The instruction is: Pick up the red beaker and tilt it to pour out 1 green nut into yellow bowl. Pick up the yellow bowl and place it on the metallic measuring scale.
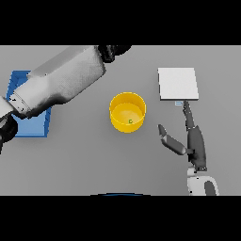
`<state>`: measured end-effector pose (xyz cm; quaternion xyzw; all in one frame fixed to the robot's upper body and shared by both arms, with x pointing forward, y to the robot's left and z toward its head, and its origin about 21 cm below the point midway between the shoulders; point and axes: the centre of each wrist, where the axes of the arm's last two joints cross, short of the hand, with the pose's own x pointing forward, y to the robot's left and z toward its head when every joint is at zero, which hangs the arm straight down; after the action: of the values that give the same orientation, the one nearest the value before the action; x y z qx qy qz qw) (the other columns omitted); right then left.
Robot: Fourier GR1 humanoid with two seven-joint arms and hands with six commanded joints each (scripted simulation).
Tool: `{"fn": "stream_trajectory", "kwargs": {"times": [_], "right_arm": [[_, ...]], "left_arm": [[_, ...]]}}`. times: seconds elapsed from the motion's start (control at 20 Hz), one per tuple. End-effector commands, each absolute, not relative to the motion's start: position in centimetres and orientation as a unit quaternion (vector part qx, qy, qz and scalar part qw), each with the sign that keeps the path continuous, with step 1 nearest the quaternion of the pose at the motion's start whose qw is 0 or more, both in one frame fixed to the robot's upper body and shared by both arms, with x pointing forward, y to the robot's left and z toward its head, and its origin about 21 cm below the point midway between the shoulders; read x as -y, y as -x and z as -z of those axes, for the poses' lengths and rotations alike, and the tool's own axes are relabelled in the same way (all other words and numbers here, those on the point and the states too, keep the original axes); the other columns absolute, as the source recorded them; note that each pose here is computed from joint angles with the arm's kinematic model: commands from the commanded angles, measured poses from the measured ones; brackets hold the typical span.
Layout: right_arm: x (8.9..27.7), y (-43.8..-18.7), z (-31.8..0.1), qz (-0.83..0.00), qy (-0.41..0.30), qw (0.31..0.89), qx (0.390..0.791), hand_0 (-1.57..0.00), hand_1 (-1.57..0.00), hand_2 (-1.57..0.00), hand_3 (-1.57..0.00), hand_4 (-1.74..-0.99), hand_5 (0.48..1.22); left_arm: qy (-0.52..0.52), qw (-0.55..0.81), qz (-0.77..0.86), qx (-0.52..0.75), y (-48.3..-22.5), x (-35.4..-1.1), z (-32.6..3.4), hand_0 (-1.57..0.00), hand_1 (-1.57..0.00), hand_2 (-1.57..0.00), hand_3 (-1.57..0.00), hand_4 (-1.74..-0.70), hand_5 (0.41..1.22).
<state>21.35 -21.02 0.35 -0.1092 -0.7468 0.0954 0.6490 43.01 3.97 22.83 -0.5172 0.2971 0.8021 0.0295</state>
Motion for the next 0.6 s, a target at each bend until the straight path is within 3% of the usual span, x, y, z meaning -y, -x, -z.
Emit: {"fn": "stream_trajectory", "kwargs": {"times": [0.0,0.2,0.35,0.55], "right_arm": [[20.8,-21.4,-0.2,-0.093,0.102,0.652,0.746,0.0,0.0,0.0,0.0,-1.183,0.596],[21.4,-21.4,-0.3,-0.083,0.088,0.648,0.752,0.0,0.0,0.0,0.0,-1.193,0.597],[21.3,-21.7,-0.5,-0.086,0.085,0.65,0.75,0.0,0.0,0.0,0.0,-1.209,0.593],[21.7,-21.7,0.0,-0.091,0.081,0.651,0.749,0.0,0.0,0.0,0.0,-1.222,0.587]], "left_arm": [[0.523,0.017,-0.794,-0.31,-43.5,-4.6,-24.2,-1.57,-1.57,-1.48,-1.15,-1.7,1.221],[0.559,-0.121,-0.734,-0.367,-45.6,-7.9,-29.3,-1.57,-1.57,-1.53,-1.4,-1.72,1.221],[0.56,-0.295,-0.645,-0.428,-47.3,-13.4,-31.1,-1.57,-1.57,-1.55,-1.36,-1.73,1.221],[0.503,-0.448,-0.528,-0.517,-48.0,-21.6,-30.1,-1.57,-1.57,-1.56,-1.4,-1.74,1.221]]}}
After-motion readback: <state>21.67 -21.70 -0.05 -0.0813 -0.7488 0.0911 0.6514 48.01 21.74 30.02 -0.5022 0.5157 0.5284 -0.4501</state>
